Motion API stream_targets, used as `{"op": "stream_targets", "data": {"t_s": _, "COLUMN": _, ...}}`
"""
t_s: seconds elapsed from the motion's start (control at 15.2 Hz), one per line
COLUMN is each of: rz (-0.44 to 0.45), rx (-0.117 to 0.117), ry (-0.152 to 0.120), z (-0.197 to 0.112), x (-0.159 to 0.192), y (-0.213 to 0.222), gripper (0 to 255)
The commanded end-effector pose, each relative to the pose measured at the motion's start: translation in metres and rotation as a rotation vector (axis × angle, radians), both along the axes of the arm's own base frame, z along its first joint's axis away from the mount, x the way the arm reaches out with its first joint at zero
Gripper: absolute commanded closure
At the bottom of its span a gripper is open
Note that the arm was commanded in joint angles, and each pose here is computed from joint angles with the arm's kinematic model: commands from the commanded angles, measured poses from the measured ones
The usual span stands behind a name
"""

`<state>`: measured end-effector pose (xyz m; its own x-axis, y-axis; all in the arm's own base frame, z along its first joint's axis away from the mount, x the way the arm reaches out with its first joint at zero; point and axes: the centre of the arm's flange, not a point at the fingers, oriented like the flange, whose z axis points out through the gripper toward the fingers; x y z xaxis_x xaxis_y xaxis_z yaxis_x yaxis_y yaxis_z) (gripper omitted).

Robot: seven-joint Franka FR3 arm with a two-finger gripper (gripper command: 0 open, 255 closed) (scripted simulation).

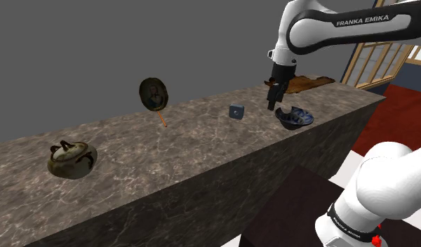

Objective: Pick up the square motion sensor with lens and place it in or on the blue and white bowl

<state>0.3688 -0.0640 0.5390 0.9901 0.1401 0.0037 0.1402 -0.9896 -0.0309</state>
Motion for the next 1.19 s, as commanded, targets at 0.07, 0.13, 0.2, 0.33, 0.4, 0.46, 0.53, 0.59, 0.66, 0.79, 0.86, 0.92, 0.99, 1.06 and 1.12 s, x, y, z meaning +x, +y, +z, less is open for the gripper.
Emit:
{"op": "stream_targets", "data": {"t_s": 0.07, "rz": 0.018, "rx": 0.005, "ry": -0.002, "z": -0.017, "x": 0.032, "y": -0.016, "gripper": 0}}
{"op": "stream_targets", "data": {"t_s": 0.13, "rz": 0.024, "rx": 0.007, "ry": -0.002, "z": -0.022, "x": 0.043, "y": -0.021, "gripper": 0}}
{"op": "stream_targets", "data": {"t_s": 0.2, "rz": 0.03, "rx": 0.009, "ry": -0.002, "z": -0.028, "x": 0.054, "y": -0.026, "gripper": 0}}
{"op": "stream_targets", "data": {"t_s": 0.33, "rz": 0.042, "rx": 0.013, "ry": -0.002, "z": -0.039, "x": 0.076, "y": -0.036, "gripper": 0}}
{"op": "stream_targets", "data": {"t_s": 0.4, "rz": 0.048, "rx": 0.015, "ry": -0.003, "z": -0.044, "x": 0.087, "y": -0.041, "gripper": 0}}
{"op": "stream_targets", "data": {"t_s": 0.46, "rz": 0.054, "rx": 0.017, "ry": -0.003, "z": -0.049, "x": 0.098, "y": -0.046, "gripper": 0}}
{"op": "stream_targets", "data": {"t_s": 0.53, "rz": 0.06, "rx": 0.019, "ry": -0.003, "z": -0.055, "x": 0.11, "y": -0.051, "gripper": 0}}
{"op": "stream_targets", "data": {"t_s": 0.59, "rz": 0.066, "rx": 0.021, "ry": -0.003, "z": -0.06, "x": 0.121, "y": -0.055, "gripper": 0}}
{"op": "stream_targets", "data": {"t_s": 0.66, "rz": 0.072, "rx": 0.023, "ry": -0.003, "z": -0.066, "x": 0.132, "y": -0.06, "gripper": 0}}
{"op": "stream_targets", "data": {"t_s": 0.79, "rz": 0.084, "rx": 0.027, "ry": -0.004, "z": -0.077, "x": 0.155, "y": -0.069, "gripper": 0}}
{"op": "stream_targets", "data": {"t_s": 0.86, "rz": 0.09, "rx": 0.029, "ry": -0.004, "z": -0.082, "x": 0.166, "y": -0.073, "gripper": 0}}
{"op": "stream_targets", "data": {"t_s": 0.92, "rz": 0.096, "rx": 0.031, "ry": -0.004, "z": -0.087, "x": 0.178, "y": -0.078, "gripper": 0}}
{"op": "stream_targets", "data": {"t_s": 0.99, "rz": 0.102, "rx": 0.033, "ry": -0.005, "z": -0.093, "x": 0.189, "y": -0.082, "gripper": 0}}
{"op": "stream_targets", "data": {"t_s": 1.06, "rz": 0.108, "rx": 0.035, "ry": -0.005, "z": -0.098, "x": 0.2, "y": -0.086, "gripper": 0}}
{"op": "stream_targets", "data": {"t_s": 1.12, "rz": 0.114, "rx": 0.037, "ry": -0.005, "z": -0.104, "x": 0.212, "y": -0.09, "gripper": 0}}
